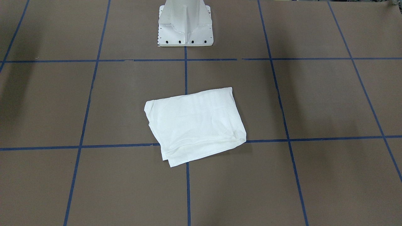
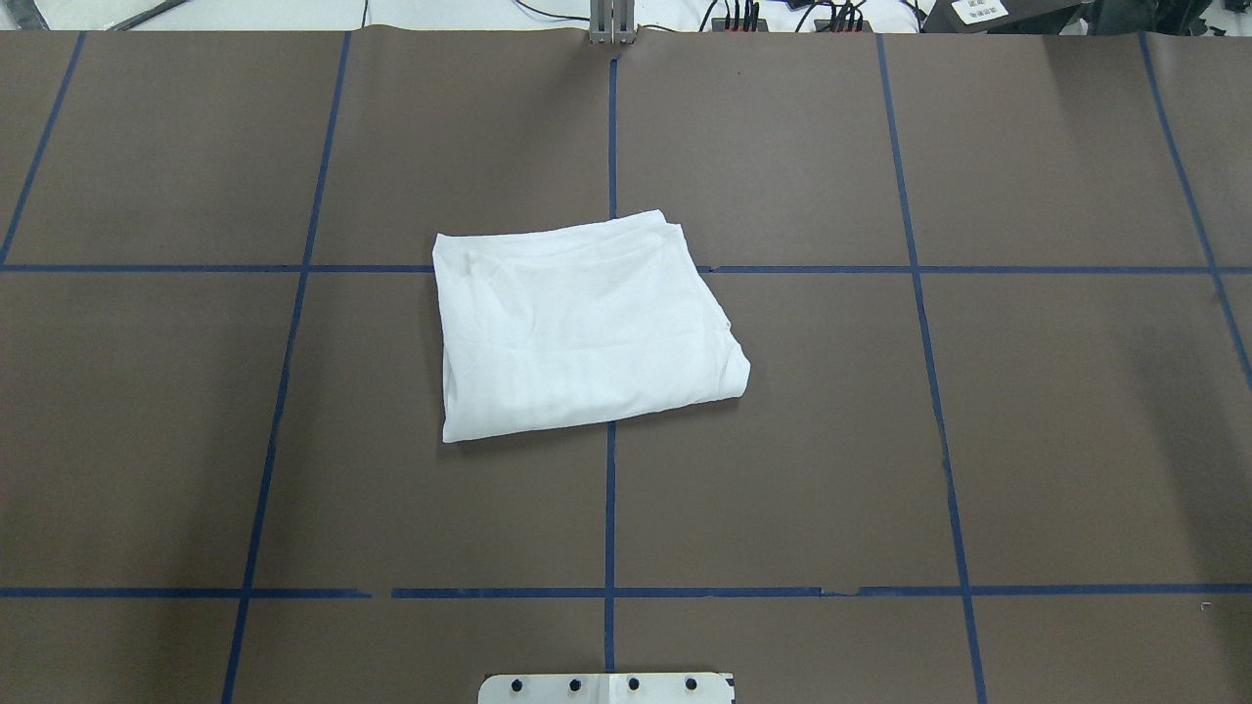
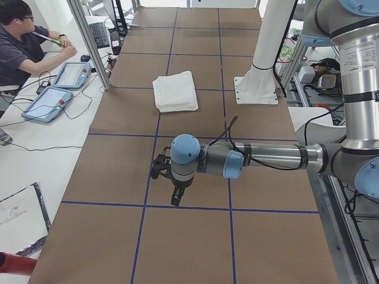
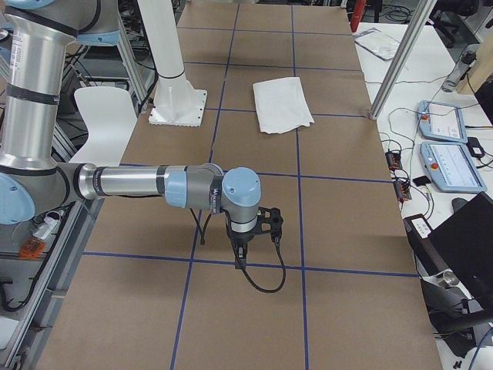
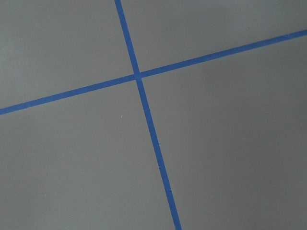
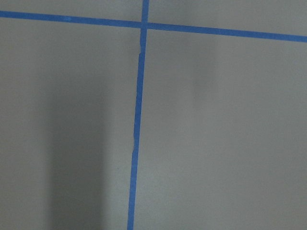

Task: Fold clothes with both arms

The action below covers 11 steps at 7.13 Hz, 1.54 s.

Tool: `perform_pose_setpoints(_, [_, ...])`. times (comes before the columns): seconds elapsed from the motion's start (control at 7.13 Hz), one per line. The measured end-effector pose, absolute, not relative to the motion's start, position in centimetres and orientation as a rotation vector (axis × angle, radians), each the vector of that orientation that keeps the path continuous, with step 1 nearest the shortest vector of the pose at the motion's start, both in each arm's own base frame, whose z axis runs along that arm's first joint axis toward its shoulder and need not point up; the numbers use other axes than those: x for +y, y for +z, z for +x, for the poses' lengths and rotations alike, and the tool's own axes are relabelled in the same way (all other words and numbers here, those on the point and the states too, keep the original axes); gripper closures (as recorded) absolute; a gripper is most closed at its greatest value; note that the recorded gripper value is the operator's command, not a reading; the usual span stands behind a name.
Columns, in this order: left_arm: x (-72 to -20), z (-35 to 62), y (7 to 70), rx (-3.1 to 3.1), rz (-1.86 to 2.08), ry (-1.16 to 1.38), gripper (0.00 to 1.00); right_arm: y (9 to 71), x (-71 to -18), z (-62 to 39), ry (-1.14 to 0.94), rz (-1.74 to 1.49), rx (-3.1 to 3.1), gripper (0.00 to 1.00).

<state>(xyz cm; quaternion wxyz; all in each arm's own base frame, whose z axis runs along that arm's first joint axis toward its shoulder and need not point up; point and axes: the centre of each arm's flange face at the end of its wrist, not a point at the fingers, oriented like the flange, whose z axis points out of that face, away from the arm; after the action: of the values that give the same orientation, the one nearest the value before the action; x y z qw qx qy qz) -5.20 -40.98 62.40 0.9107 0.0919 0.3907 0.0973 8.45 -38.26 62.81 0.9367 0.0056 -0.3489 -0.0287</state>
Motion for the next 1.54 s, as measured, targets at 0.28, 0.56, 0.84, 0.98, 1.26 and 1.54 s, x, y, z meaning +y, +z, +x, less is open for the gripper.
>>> perform_pose_setpoints(0.28, [-41.04,-5.29,61.9,0.804,0.193,0.194,0.0,62.75,-38.26,8.45,-0.06,0.013,-0.713,0.0])
perform_pose_setpoints(0.56, [-40.88,-5.35,61.57,0.801,0.199,0.195,0.0,62.71,-38.27,8.46,-0.062,0.014,-0.712,0.0])
perform_pose_setpoints(0.84, [-40.59,-5.38,61.54,0.8,0.2,0.197,0.0,62.77,-38.24,8.46,-0.063,0.014,-0.712,0.0])
perform_pose_setpoints(0.98, [-40.59,-5.37,61.48,0.8,0.201,0.199,0.0,62.81,-38.23,8.46,-0.064,0.013,-0.711,0.0])
perform_pose_setpoints(1.26, [-40.57,-5.34,61.53,0.8,0.199,0.198,0.0,62.83,-38.25,8.46,-0.064,0.013,-0.712,0.0])
perform_pose_setpoints(1.54, [-40.55,-5.34,61.59,0.8,0.198,0.196,0.0,62.87,-38.22,8.46,-0.063,0.011,-0.712,0.0])
